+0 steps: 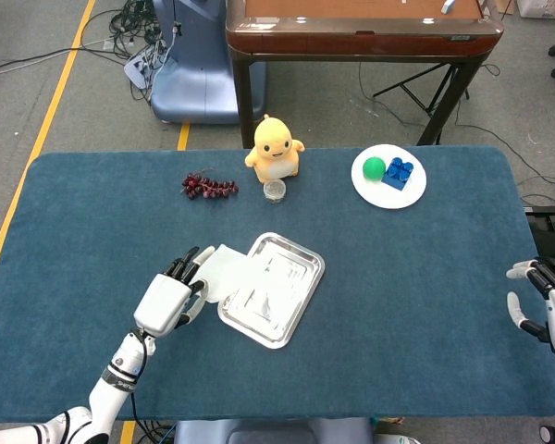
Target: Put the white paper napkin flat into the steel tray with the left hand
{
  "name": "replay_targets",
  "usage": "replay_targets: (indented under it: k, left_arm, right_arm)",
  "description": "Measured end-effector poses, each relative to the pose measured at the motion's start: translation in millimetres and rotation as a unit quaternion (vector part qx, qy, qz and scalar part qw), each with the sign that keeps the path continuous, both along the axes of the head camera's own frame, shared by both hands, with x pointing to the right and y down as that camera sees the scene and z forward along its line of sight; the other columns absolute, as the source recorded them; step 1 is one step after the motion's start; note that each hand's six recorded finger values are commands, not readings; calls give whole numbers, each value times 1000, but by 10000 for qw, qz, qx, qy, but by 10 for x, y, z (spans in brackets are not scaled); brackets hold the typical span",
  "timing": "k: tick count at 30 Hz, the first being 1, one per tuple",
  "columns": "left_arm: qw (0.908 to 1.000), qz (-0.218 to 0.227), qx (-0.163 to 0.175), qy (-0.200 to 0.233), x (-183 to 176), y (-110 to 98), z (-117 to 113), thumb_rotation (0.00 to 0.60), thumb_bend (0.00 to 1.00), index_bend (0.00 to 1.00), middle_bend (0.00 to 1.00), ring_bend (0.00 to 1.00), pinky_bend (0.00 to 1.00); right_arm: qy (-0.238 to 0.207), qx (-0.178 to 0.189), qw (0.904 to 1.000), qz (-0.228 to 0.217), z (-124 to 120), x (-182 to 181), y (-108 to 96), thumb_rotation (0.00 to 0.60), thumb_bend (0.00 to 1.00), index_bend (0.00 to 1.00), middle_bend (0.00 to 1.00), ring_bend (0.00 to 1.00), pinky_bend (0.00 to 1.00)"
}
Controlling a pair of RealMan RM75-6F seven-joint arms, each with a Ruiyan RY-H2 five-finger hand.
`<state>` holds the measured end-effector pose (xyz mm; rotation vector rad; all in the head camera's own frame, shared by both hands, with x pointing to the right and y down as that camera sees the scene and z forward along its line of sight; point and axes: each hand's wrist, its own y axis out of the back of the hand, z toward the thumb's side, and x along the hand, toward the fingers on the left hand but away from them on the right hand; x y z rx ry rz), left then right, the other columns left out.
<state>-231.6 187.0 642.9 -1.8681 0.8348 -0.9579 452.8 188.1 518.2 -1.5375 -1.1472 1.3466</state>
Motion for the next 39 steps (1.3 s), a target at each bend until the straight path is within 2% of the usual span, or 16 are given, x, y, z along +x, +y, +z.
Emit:
replay_targets:
  k: [5, 11, 18, 28, 39]
  left_arm:
    - [9994, 289, -123, 109, 18, 54, 51, 600, 691, 701, 85, 0, 217]
    - [9978, 649, -53, 107, 85, 145, 74, 600, 690, 700, 85, 0, 217]
    - [9956, 929, 80, 50, 193, 269, 61, 600, 690, 700, 85, 0, 217]
    - [9909, 1290, 382, -93, 336, 321, 86, 600, 690, 699, 85, 0, 217]
    - [9893, 1384, 400, -232, 435, 413, 123, 600, 690, 699, 85, 0, 217]
  right_arm:
    - [-22, 74, 10000, -28, -60, -14, 30, 600, 444, 409, 366, 222, 200]
    - [-197, 158, 9995, -169, -152, -76, 89, 600, 444, 409, 366, 222, 200]
    - [-281, 273, 9989, -247, -250, -110, 166, 600, 443, 409, 366, 222, 200]
    - [-325, 359, 9985, -241, -303, -112, 191, 600, 444, 409, 366, 222, 200]
    - [-369, 414, 9982, -218, -338, -100, 193, 600, 443, 409, 366, 222, 200]
